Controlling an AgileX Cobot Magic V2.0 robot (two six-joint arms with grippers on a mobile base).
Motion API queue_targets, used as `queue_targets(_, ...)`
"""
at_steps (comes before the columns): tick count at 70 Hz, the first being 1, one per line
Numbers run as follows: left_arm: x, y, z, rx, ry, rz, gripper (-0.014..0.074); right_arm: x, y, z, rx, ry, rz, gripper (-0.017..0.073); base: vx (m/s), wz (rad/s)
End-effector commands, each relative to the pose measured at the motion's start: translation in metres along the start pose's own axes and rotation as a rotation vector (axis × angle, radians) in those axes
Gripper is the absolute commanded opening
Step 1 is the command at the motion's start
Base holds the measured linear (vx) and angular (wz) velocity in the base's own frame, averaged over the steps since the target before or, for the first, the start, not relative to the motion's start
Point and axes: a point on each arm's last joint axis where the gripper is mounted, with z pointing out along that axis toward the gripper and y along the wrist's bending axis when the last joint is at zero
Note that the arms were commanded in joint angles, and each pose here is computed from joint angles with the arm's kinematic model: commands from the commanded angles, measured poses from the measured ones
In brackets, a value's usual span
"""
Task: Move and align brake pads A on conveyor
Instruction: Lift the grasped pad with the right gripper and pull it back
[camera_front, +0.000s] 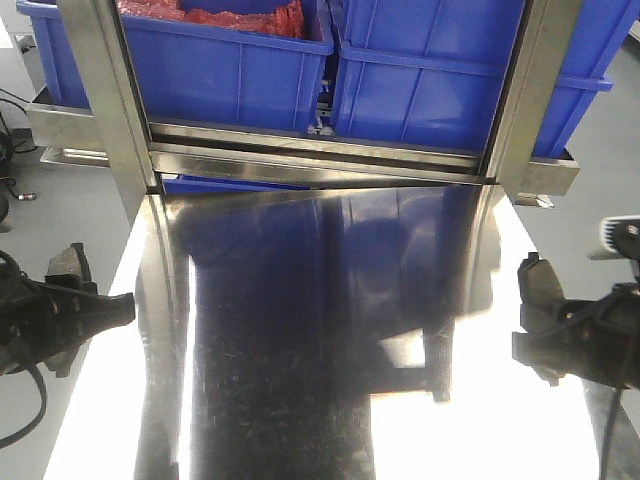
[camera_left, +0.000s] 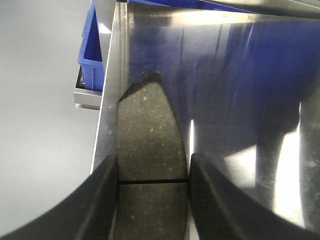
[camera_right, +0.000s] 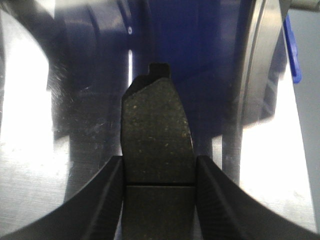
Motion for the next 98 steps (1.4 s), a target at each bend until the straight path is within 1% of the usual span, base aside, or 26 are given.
queue_targets(1, -0.011, -0.003, -0.008, 0.040, -0.068, 0.011, 0.0216, -0.015, 0.002, -0.018, -0.036, -0.174, -0.017, 0.0036, 0.00, 0.00)
queue_targets(20, -0.011, -0.003, -0.008, 0.040, -0.068, 0.011, 0.0216, -0.016, 0.001, -0.032, -0.044, -0.233, -0.017, 0.0036, 0.00, 0.00)
queue_targets(98, -0.011, -0.003, -0.008, 0.040, -0.068, 0.011, 0.0216, -0.016, 0.001, -0.032, -0.042, -0.228, -0.018, 0.0036, 0.00, 0.00)
